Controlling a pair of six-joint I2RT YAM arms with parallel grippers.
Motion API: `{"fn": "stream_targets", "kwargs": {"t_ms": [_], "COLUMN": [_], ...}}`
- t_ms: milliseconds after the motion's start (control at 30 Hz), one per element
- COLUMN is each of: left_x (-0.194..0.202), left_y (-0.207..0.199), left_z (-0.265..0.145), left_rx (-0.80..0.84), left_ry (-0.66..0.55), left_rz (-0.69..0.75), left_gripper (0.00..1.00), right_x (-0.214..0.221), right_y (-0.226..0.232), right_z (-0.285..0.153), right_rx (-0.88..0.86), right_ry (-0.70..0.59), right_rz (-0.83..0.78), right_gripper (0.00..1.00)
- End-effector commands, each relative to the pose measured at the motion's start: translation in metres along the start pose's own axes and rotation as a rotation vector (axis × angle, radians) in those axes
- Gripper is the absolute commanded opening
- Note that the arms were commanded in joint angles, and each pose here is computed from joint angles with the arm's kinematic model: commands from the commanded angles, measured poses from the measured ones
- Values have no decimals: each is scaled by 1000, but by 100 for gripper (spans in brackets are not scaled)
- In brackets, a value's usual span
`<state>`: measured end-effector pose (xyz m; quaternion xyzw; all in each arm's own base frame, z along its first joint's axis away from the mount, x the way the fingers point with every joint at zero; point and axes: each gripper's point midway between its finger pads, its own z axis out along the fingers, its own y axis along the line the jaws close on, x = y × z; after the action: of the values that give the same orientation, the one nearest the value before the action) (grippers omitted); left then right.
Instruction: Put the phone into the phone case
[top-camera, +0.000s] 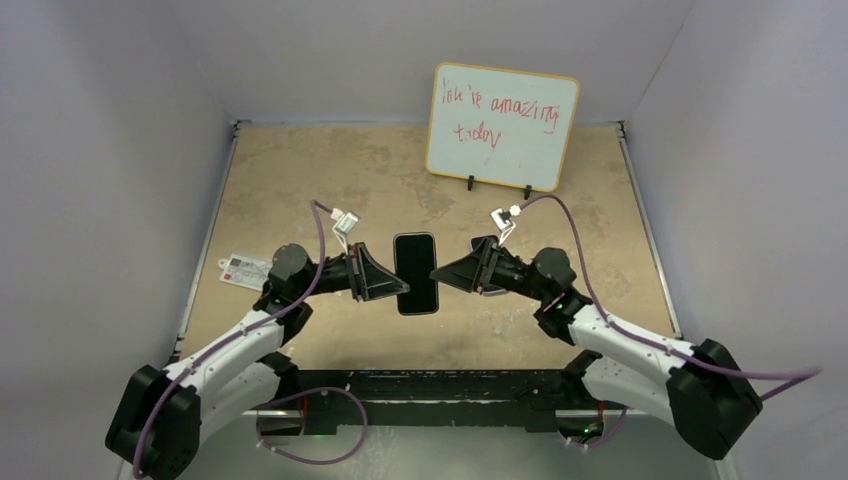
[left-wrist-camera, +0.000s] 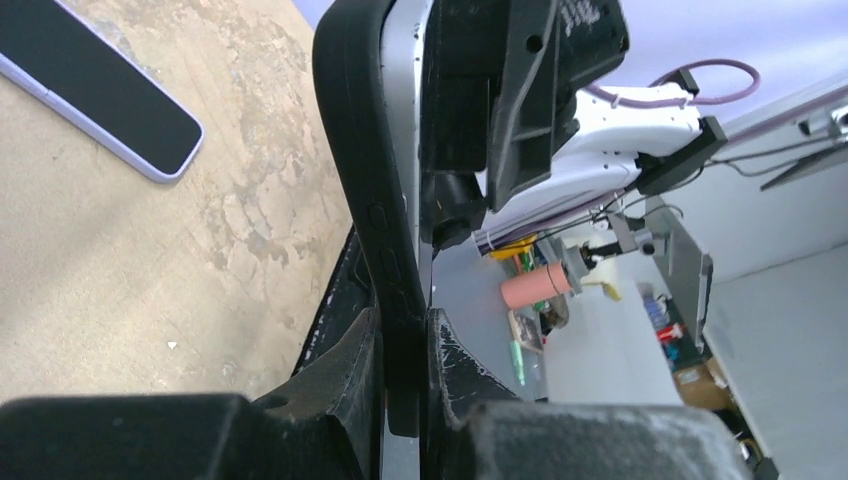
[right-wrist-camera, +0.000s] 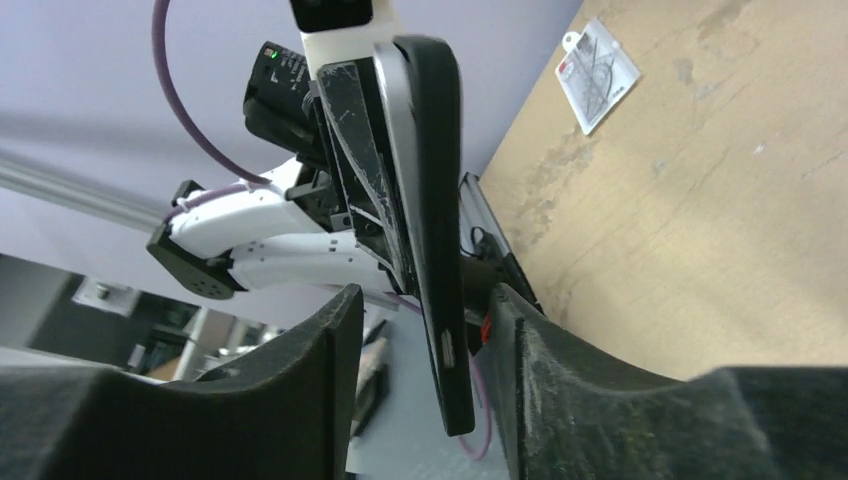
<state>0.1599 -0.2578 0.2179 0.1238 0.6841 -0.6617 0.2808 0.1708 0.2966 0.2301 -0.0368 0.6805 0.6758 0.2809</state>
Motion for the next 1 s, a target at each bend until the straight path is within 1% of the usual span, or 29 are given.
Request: {"fn": "stream_targets", "kwargs": {"t_ms": [0, 67, 133, 200, 300, 400, 433, 500, 533, 633, 700, 733, 900, 967], "left_x": [-3, 4, 10, 15, 19, 21, 22, 22, 22, 23, 23, 23, 21, 17], "left_y": [-34, -41, -47, -51, -49, -46, -45, -43, -41, -31, -23, -19, -11, -10], "left_z": [-4, -7, -9, -11, -12, -12, -12, -12, -11, -10, -9, -9, -9, -8], "left_rx": [98, 133, 163, 181, 175, 169, 168, 159, 149, 102, 59, 42, -10, -29], "left_ry": [53, 83, 114, 135, 150, 158, 161, 165, 167, 178, 186, 193, 200, 183], "left_rz": [216, 239, 253, 266, 272, 274, 274, 277, 277, 264, 261, 260, 259, 256], "left_gripper": [0, 0, 0, 0, 0, 0, 0, 0, 0, 0, 0, 0, 0, 10], "right_x": [-2, -7, -10, -12, -14, -16, -16, -16, -15, -13, -13, -13, -13, -11], "right_y": [19, 28, 29, 35, 46, 51, 52, 53, 52, 47, 42, 39, 32, 31], "right_z": [-3, -4, -4, -3, 0, 3, 4, 6, 6, 5, 4, 3, 3, 4], "right_rx": [30, 24, 52, 50, 24, 5, 0, -8, -9, 1, 23, 32, 51, 46], "right_ry": [61, 55, 69, 82, 96, 101, 106, 112, 113, 116, 104, 100, 104, 111], "right_rz": [-149, -193, -226, -254, -272, -265, -263, -256, -250, -235, -237, -241, -261, -262], "right_gripper": [58, 67, 74, 78, 78, 73, 71, 60, 52, 21, 2, 0, 0, 0]}}
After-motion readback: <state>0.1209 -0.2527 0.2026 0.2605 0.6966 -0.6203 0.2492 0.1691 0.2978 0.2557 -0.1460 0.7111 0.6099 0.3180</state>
